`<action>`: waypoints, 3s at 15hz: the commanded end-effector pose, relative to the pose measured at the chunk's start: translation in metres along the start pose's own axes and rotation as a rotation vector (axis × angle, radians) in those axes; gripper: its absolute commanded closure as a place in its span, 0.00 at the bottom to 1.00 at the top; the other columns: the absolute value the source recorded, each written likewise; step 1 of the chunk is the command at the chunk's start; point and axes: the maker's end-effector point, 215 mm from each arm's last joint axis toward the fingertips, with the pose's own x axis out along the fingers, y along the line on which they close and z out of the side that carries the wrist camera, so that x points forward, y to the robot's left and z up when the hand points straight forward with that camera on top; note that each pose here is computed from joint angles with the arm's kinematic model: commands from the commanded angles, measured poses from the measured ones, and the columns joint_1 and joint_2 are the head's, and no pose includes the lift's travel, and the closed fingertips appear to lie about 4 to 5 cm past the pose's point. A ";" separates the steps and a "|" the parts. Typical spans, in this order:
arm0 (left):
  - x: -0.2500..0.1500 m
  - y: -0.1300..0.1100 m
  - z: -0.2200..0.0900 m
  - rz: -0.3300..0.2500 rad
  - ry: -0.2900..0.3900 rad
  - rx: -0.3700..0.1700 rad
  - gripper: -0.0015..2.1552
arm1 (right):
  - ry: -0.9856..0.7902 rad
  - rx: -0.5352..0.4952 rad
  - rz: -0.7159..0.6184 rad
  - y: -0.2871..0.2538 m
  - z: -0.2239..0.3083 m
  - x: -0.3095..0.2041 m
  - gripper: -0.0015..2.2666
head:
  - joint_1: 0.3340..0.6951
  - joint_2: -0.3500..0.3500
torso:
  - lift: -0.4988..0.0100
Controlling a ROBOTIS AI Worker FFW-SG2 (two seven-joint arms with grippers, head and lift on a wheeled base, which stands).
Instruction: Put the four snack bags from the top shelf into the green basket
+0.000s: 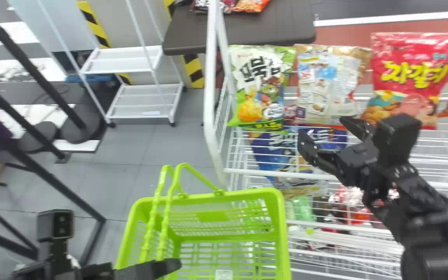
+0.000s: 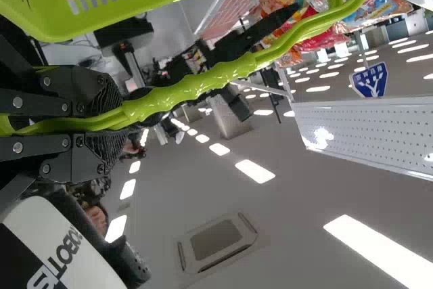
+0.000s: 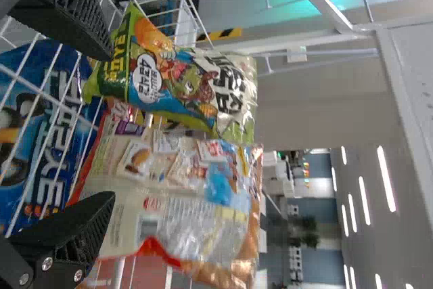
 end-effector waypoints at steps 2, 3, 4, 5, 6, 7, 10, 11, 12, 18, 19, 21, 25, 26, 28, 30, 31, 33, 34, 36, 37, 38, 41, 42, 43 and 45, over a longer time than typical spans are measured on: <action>-0.001 -0.002 0.001 -0.007 0.003 0.000 1.00 | 0.017 -0.008 0.066 0.022 0.014 0.060 0.04 | 1.00 0.93 | 0.98; -0.001 -0.002 0.001 -0.006 0.005 0.001 1.00 | 0.013 -0.008 0.074 0.024 0.020 0.073 0.04 | 1.00 0.94 | 0.98; 0.000 -0.001 0.001 -0.010 0.008 0.000 1.00 | 0.015 -0.007 0.087 0.028 0.020 0.084 0.04 | 1.00 0.96 | 0.98; 0.003 0.001 0.003 -0.017 0.017 -0.003 1.00 | 0.012 0.000 0.082 0.022 0.025 0.093 0.04 | 1.00 0.97 | 0.98; 0.007 0.004 0.004 -0.026 0.028 -0.008 1.00 | 0.015 0.012 0.087 0.020 0.028 0.102 0.04 | 1.00 0.98 | 0.98; 0.010 0.005 0.005 -0.032 0.040 -0.009 1.00 | 0.024 0.023 0.091 0.018 0.027 0.108 0.04 | 1.00 0.98 | 0.98; 0.015 0.007 0.007 -0.043 0.058 -0.014 1.00 | 0.058 0.016 0.108 0.012 0.021 0.124 0.06 | 1.00 0.96 | 0.98; 0.017 0.008 0.009 -0.048 0.068 -0.014 1.00 | 0.078 0.022 0.131 0.011 0.014 0.127 0.09 | 1.00 0.95 | 0.98; 0.017 0.009 0.010 -0.046 0.074 -0.013 1.00 | 0.092 0.021 0.151 0.010 0.011 0.130 0.16 | 1.00 0.95 | 0.98; 0.016 0.008 0.009 -0.043 0.085 -0.015 1.00 | 0.125 0.037 0.204 0.011 0.009 0.134 0.96 | 1.00 0.94 | 0.98; 0.016 0.008 0.009 -0.044 0.085 -0.015 1.00 | 0.124 0.037 0.206 0.013 0.008 0.133 0.99 | 1.00 0.94 | 0.98; 0.014 0.007 0.010 -0.039 0.090 -0.014 1.00 | 0.075 0.022 0.221 0.028 0.018 0.123 0.99 | 1.00 0.94 | 0.98; 0.004 0.005 0.020 -0.017 0.077 0.008 1.00 | 0.085 0.024 0.198 0.045 0.020 0.085 0.99 | 1.00 0.98 | 0.98; 0.001 0.004 0.022 -0.011 0.073 0.016 1.00 | 0.100 0.007 0.176 0.042 0.016 0.072 0.99 | 1.00 1.00 | 0.98; 0.001 0.004 0.028 -0.008 0.074 0.032 1.00 | 0.122 -0.003 0.129 0.043 0.017 0.035 0.99 | 1.00 1.00 | 0.98; 0.002 0.007 0.035 0.000 0.072 0.042 1.00 | 0.118 0.027 0.095 0.047 0.024 -0.011 0.99 | 1.00 1.00 | 0.98; 0.003 0.009 0.037 0.002 0.071 0.047 1.00 | 0.105 0.045 0.090 0.051 0.032 -0.030 0.99 | 1.00 1.00 | 0.98; 0.003 0.018 0.037 0.022 0.071 0.042 1.00 | 0.051 0.074 0.069 0.053 0.056 -0.072 0.99 | 1.00 0.99 | 0.98; 0.001 0.022 0.037 0.029 0.066 0.036 1.00 | 0.037 0.086 0.065 0.054 0.062 -0.087 0.99 | 1.00 0.99 | 0.98; -0.001 0.027 0.037 0.039 0.046 0.030 1.00 | 0.062 0.126 0.080 0.063 0.064 -0.115 0.99 | 1.00 0.98 | 0.98; -0.001 0.029 0.036 0.041 0.034 0.027 1.00 | 0.112 0.160 0.105 0.073 0.052 -0.123 0.99 | 1.00 0.98 | 0.98; -0.002 0.030 0.035 0.043 0.019 0.026 1.00 | 0.169 0.196 0.136 0.086 0.036 -0.131 0.99 | 1.00 0.99 | 0.98; -0.001 0.032 0.037 0.048 0.013 0.032 1.00 | 0.325 0.249 0.220 0.129 -0.007 -0.150 0.99 | 1.00 1.00 | 0.98; 0.000 0.032 0.037 0.045 0.013 0.033 1.00 | 0.369 0.265 0.248 0.142 -0.018 -0.155 0.99 | 1.00 1.00 | 0.98; 0.001 0.032 0.037 0.043 0.013 0.030 1.00 | 0.409 0.284 0.283 0.156 -0.028 -0.159 0.99 | 1.00 1.00 | 0.98; 0.002 0.031 0.036 0.039 0.014 0.025 1.00 | 0.512 0.287 0.347 0.187 -0.054 -0.162 0.99 | 1.00 1.00 | 0.98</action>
